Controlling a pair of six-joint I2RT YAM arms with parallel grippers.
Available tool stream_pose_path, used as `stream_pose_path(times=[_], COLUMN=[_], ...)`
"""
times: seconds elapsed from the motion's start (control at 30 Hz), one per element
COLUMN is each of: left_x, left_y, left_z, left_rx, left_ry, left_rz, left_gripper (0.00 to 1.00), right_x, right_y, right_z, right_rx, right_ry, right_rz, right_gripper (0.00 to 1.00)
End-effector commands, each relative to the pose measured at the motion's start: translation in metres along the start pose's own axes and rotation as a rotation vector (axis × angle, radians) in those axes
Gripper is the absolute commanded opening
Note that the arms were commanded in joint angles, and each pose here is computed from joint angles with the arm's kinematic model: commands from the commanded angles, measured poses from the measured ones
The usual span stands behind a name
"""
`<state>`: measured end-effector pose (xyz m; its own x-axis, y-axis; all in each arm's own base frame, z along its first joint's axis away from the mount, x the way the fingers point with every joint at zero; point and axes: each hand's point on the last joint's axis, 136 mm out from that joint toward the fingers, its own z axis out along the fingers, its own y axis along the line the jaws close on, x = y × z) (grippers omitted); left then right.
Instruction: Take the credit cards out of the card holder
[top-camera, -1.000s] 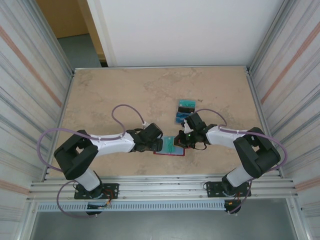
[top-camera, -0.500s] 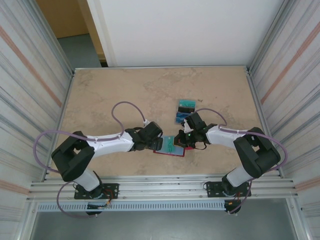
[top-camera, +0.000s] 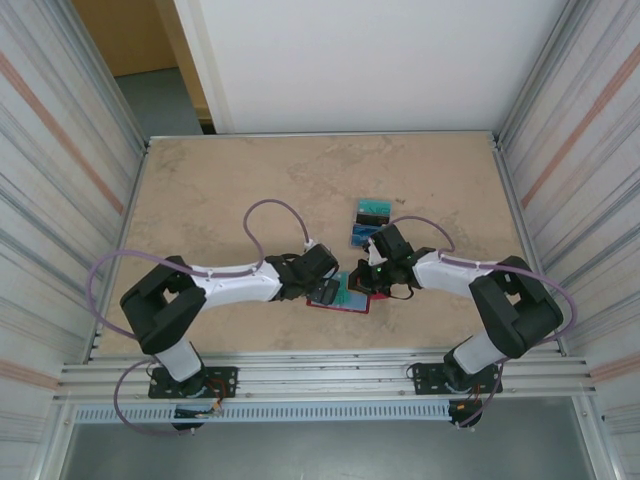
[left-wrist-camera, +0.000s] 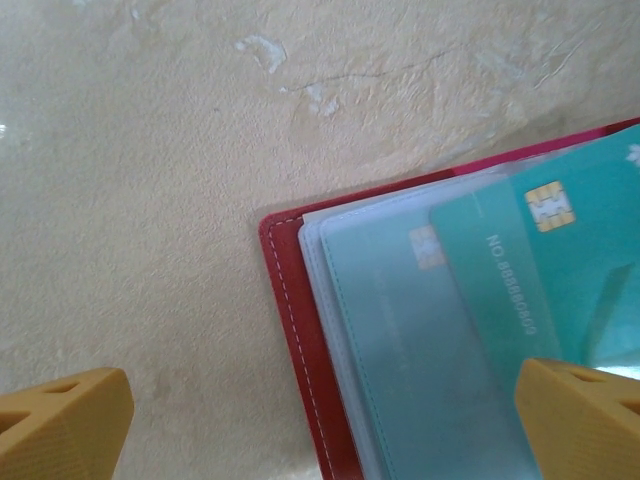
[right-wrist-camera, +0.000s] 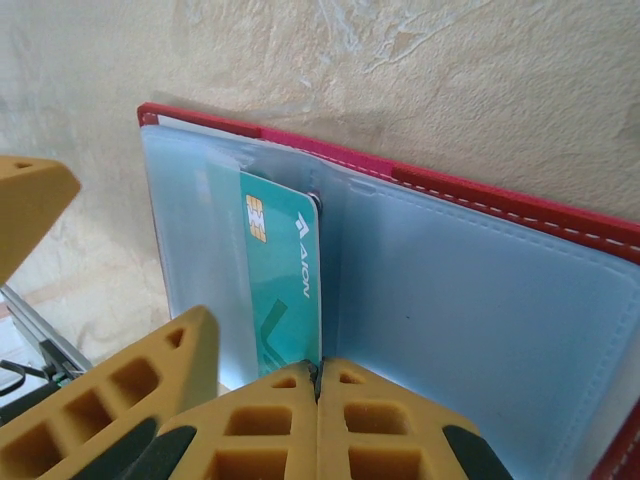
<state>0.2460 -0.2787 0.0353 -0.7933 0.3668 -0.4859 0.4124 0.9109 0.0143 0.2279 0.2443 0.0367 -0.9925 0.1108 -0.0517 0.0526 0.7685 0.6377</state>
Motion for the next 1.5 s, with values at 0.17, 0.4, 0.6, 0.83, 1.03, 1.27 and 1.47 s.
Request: stream_pose_path(times=[0.17,0.4,0.6,0.83,1.03,1.27,1.47], left_x=[0.005,0.009,0.015,0.016,0.017,0.015,0.012], left_y=[0.008,0.005,0.003,0.001,0.0,0.0,-0.001], left_z=[0.006,0.01,0.015,0.015,0.014,0.012,0.012], left_rx=[-0.062,-0.053,-0.041,-0.026,-0.02,-0.015,-0.018], left_ry=[0.033,0.05,0.074,0.077,0.078,0.07,0.066], left_rz=[0.036,0.034,0.03,0.022,0.019,0.012,0.016], left_gripper=[0.99,0.99,0.99,0.99,0.99,0.99,0.99], right_x=[0.003,0.004,0.003,0.005,0.003,0.001,-0.001], right_y=[-0.01,0.001,0.018,0.021,0.018,0.009,-0.001], right_z=[-0.011,-0.01,-0.01,-0.011,-0.006,0.003,0.0], right_rx=[0.05,-0.041,-0.157,-0.163,-0.142,-0.064,0.028], right_ry=[-0.024,-0.044,-0.068,-0.084,-0.088,-0.073,-0.072], right_rz=[0.004,-0.022,-0.057,-0.087,-0.087,-0.082,-0.09], right_gripper=[0.0,0.05,0.15,0.19,0.21,0.15,0.04])
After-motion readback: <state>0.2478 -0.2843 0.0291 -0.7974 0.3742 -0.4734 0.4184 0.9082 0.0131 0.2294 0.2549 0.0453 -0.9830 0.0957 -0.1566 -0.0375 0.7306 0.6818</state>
